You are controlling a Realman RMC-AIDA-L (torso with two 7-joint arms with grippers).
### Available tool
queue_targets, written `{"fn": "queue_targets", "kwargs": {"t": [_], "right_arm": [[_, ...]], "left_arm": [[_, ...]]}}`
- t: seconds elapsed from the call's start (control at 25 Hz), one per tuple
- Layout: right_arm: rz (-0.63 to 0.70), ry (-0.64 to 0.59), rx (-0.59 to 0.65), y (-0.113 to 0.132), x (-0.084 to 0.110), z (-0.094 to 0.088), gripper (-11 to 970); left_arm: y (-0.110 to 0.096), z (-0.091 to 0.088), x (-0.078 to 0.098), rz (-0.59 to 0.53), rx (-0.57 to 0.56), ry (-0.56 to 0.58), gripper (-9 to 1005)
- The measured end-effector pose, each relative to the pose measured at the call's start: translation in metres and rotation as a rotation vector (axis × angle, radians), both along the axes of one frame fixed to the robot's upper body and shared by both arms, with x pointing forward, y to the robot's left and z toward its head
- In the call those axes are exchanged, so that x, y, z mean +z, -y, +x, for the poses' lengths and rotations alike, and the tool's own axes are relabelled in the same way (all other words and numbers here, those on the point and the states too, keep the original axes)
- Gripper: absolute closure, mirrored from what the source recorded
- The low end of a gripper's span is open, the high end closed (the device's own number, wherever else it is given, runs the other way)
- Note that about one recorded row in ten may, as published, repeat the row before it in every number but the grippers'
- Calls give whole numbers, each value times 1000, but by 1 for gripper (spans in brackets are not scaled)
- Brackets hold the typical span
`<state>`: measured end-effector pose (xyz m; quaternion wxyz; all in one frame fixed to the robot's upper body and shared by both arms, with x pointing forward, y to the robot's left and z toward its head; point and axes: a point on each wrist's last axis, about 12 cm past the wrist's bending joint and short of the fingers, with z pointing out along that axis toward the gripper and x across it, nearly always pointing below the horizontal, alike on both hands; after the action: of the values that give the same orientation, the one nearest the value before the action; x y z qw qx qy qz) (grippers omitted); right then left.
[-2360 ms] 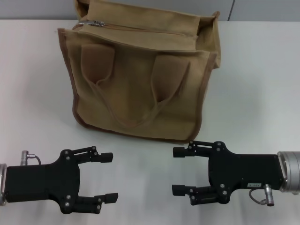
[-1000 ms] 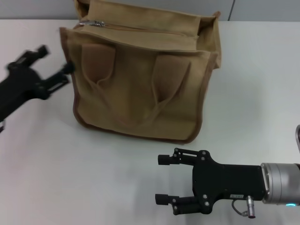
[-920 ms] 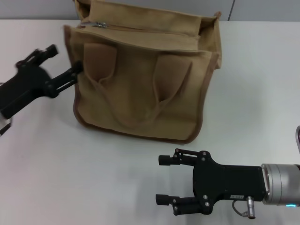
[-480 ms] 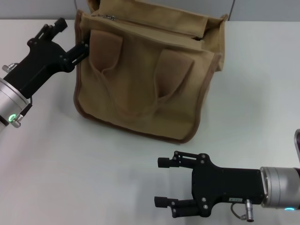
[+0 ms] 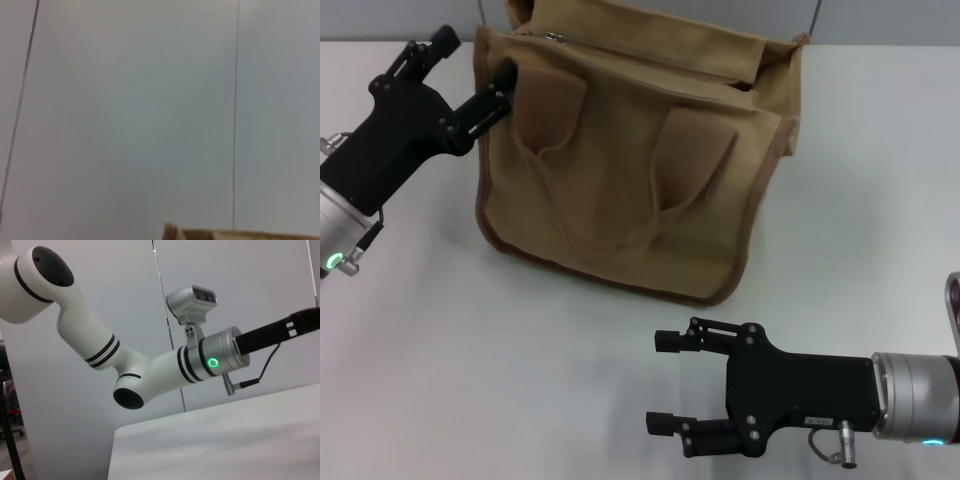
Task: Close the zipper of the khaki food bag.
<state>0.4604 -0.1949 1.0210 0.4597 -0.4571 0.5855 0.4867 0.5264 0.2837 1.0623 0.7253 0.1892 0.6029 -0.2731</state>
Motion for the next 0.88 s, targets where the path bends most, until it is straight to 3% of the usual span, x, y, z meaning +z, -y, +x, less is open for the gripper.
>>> {"fn": "queue_targets", "kwargs": {"t": [0.36, 0.44, 0.56, 0.68, 0.76, 0.88], "right_arm": [[-16, -3, -23, -2, -2, 2, 162], [-17, 0, -21, -3, -2, 4, 162], [-17, 3, -17, -4, -1, 5, 162], [-14, 4, -14, -5, 0, 6, 162], [-13, 3, -11, -5, 0, 5, 162], [-12, 3, -11, -5, -1, 5, 163]], "left_arm": [[-36, -2, 14, -29, 29, -21, 212], [-47, 3, 26, -34, 31, -10, 214], [-50, 12, 30, -10, 51, -23, 217], [-45, 26, 27, 81, 53, -78, 219], [-31, 34, 22, 251, -42, -123, 221], [-25, 37, 21, 327, -86, -135, 223]]}}
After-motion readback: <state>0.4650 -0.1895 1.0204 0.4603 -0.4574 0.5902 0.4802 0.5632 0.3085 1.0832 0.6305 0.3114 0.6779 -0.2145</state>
